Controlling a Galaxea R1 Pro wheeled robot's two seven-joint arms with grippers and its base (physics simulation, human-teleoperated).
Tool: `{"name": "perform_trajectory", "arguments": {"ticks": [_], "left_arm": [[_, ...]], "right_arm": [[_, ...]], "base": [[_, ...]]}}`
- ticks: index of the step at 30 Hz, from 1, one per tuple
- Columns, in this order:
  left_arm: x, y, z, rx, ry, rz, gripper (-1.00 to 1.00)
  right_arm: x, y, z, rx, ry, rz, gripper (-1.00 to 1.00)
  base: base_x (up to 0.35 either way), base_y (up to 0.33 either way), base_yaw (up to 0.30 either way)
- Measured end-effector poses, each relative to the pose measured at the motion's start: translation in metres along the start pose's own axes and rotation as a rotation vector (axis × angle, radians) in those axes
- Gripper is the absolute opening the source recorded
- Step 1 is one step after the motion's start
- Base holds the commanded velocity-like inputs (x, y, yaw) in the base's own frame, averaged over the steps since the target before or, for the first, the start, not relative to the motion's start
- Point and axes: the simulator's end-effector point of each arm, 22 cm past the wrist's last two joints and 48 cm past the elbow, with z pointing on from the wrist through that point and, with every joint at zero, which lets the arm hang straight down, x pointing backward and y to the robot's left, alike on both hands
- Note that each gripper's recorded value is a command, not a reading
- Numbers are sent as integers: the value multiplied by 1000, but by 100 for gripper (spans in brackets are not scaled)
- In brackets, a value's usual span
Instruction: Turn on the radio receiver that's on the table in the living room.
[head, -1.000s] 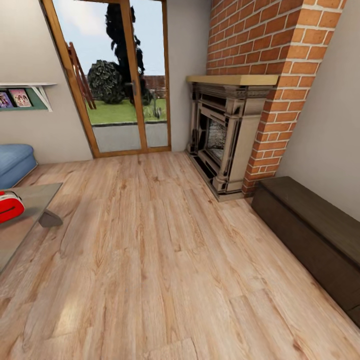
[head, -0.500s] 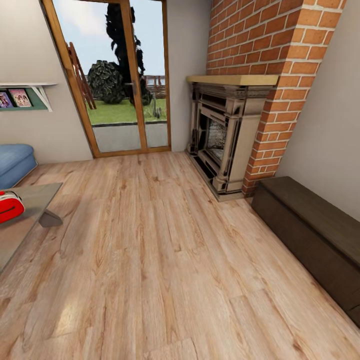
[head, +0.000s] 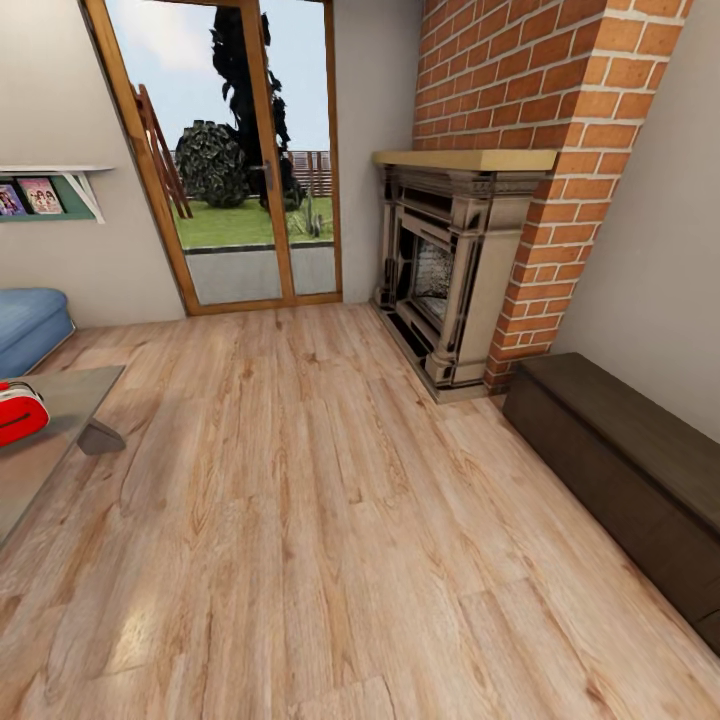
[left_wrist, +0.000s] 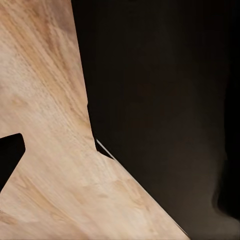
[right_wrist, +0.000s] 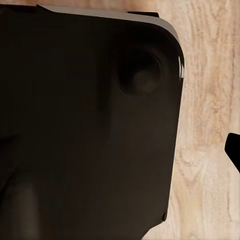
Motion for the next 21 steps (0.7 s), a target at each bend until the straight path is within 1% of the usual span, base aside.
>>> {"name": "perform_trajectory", "arguments": {"ticks": [21], "left_arm": [[-1,0,0,0,-1,0,100]], "right_arm": [[0,1,0,-1,0,1,100]], "base": [[0,0,0]]}}
